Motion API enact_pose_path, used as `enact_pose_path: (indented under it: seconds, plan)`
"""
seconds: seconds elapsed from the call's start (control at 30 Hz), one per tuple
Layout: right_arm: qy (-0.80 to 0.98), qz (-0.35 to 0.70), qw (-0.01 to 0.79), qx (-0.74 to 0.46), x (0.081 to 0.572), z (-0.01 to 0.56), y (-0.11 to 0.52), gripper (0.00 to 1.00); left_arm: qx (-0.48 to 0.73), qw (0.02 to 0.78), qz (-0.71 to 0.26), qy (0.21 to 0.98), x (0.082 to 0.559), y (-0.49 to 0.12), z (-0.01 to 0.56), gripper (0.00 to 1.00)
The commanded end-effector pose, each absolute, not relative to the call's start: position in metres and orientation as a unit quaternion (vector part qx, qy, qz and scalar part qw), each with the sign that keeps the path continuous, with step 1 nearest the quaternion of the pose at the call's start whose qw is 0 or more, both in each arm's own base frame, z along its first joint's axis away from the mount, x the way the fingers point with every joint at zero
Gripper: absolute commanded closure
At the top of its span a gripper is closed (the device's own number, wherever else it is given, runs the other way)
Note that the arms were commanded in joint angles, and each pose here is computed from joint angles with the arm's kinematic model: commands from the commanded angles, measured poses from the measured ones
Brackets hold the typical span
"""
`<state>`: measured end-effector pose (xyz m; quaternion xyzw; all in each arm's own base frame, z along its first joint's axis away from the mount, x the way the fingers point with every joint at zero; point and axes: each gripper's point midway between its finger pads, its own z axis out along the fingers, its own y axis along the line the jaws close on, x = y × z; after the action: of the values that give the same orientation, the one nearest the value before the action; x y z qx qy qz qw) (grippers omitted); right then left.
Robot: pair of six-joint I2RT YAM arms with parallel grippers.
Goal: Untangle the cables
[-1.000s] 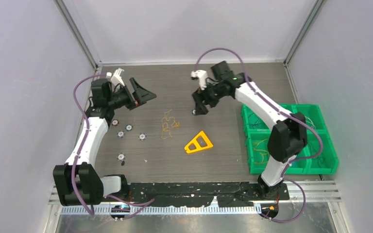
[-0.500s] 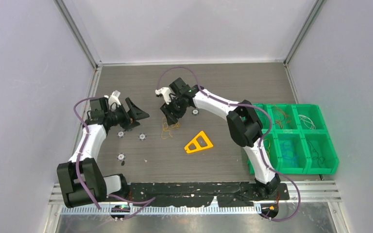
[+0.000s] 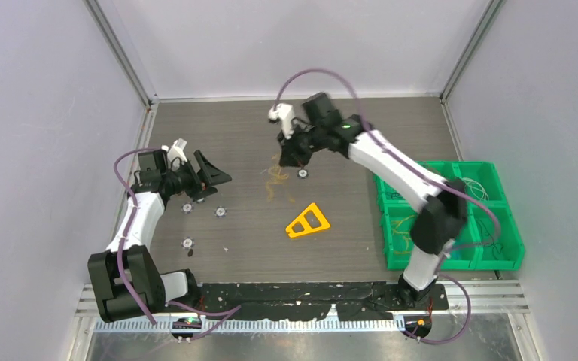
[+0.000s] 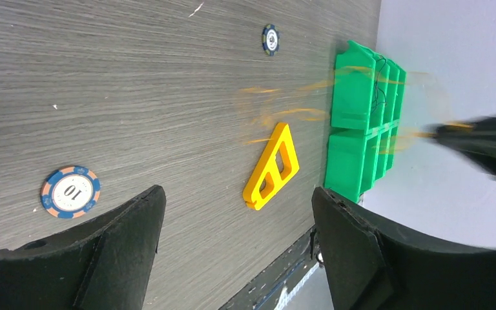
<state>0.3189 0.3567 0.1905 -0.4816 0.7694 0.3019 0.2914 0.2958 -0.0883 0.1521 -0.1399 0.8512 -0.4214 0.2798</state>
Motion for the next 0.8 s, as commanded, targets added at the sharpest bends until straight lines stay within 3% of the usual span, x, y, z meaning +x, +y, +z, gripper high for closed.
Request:
enact_pose_path:
  seconds: [0.0,0.23,0.37,0.77]
  plan:
    - [0.692,0.310,0.404,-0.512,0.287,0.300,0.308,0.95,-0.098,0.324,-0.422,0.841,0.301,-0.087,0.178,0.15]
    - [0.702,0.272,0.494,-0.434,0.265,0.358,0.193,0.95,-0.081,0.343,-0.417,0.838,0.293,-0.088,0.189,0.15]
    - [0.713,0.158,0.550,-0.406,0.232,0.373,0.131,0.95,-0.084,0.354,-0.422,0.830,0.293,-0.089,0.192,0.14]
    - [0.790,0.021,0.548,-0.274,0.175,0.321,0.042,0.95,-0.082,0.360,-0.439,0.819,0.294,-0.093,0.202,0.15]
